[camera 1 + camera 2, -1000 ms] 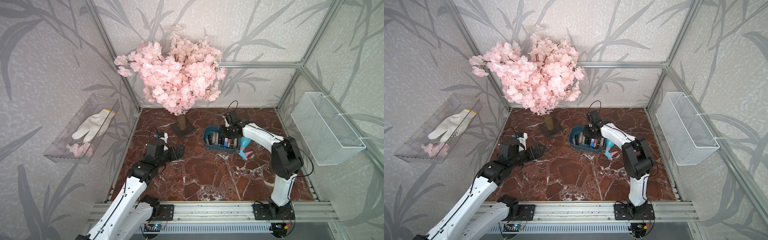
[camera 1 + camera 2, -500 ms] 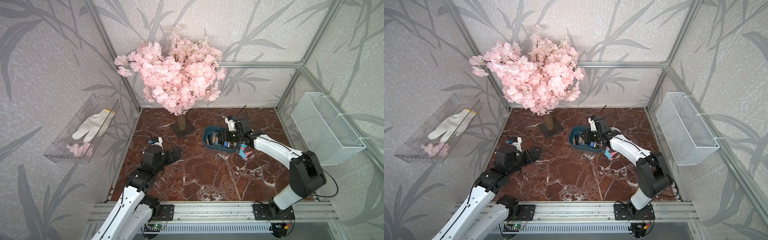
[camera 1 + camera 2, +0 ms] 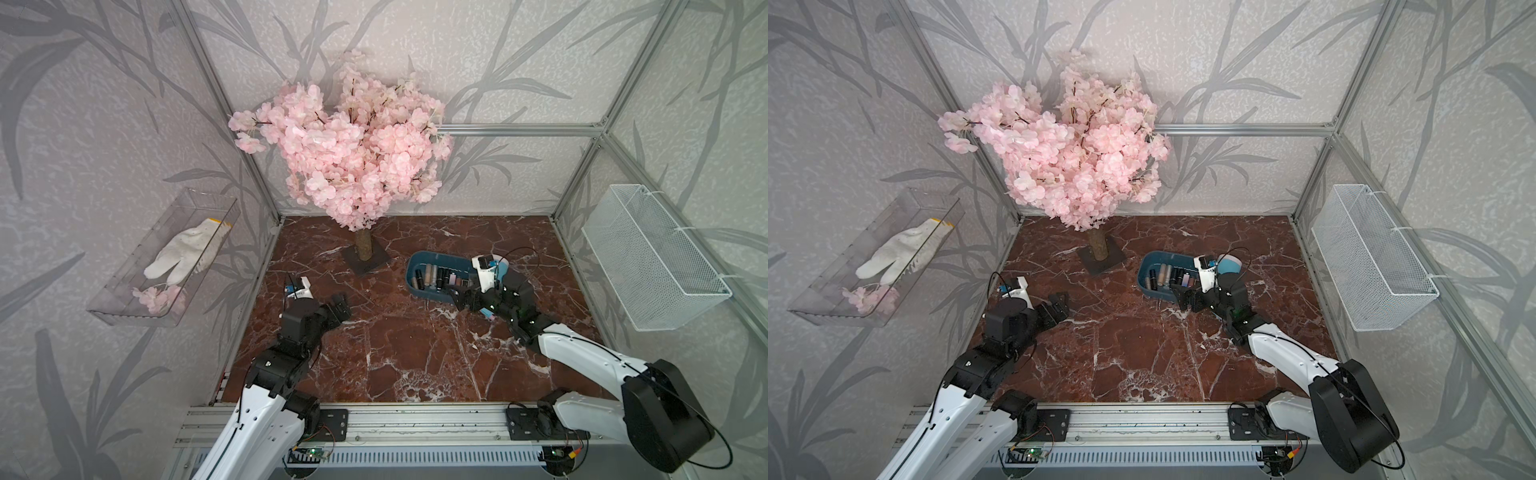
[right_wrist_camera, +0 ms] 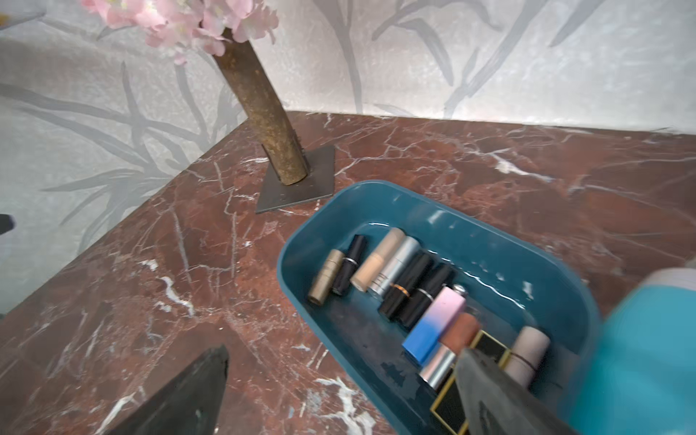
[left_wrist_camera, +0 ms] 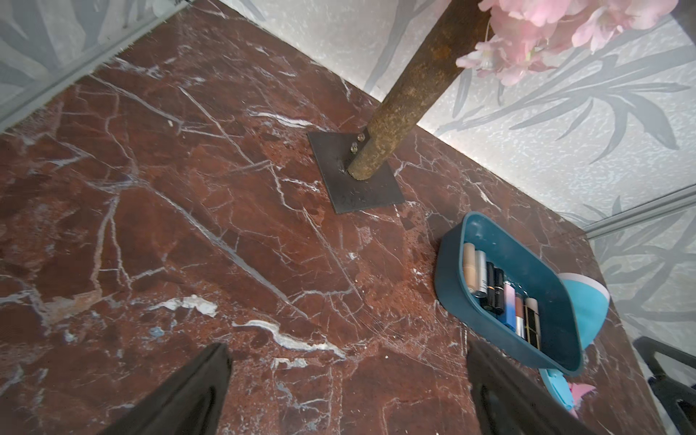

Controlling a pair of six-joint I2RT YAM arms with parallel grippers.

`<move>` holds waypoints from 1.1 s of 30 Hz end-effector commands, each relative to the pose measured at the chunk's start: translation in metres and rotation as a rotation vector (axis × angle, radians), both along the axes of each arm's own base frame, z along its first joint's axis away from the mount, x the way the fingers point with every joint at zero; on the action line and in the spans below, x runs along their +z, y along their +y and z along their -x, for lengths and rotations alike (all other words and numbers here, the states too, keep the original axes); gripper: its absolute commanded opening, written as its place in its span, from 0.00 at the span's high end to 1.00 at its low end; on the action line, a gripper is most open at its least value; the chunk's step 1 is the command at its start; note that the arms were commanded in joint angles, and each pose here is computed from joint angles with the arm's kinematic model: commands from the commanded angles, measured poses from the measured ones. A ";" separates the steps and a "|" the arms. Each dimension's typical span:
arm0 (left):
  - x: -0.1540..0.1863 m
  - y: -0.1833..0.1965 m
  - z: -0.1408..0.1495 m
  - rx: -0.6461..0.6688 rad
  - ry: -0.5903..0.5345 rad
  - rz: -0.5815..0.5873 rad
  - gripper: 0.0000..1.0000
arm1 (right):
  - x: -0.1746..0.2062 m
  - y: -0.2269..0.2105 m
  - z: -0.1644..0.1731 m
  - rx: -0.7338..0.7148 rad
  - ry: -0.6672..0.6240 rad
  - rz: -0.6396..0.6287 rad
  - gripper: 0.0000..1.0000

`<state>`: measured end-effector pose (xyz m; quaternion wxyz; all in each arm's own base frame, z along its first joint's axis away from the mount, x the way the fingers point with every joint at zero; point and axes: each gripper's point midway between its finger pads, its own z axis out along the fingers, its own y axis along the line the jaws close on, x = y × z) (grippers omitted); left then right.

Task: Put the lipstick into the storage box
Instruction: Reset both arms

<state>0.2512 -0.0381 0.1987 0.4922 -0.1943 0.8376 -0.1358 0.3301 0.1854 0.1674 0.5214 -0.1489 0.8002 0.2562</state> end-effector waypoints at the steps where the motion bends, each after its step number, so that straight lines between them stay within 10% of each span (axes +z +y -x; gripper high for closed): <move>1: 0.001 0.022 0.002 0.076 -0.033 -0.114 0.00 | 0.032 -0.032 -0.012 -0.128 -0.161 0.008 0.01; 12: -0.005 0.056 0.006 0.175 -0.040 -0.359 0.00 | -0.004 -0.125 -0.012 -0.440 -0.117 0.120 0.01; 33: -0.017 0.088 0.003 0.320 -0.024 -0.564 0.00 | -0.052 -0.157 -0.061 -0.439 -0.136 0.236 0.01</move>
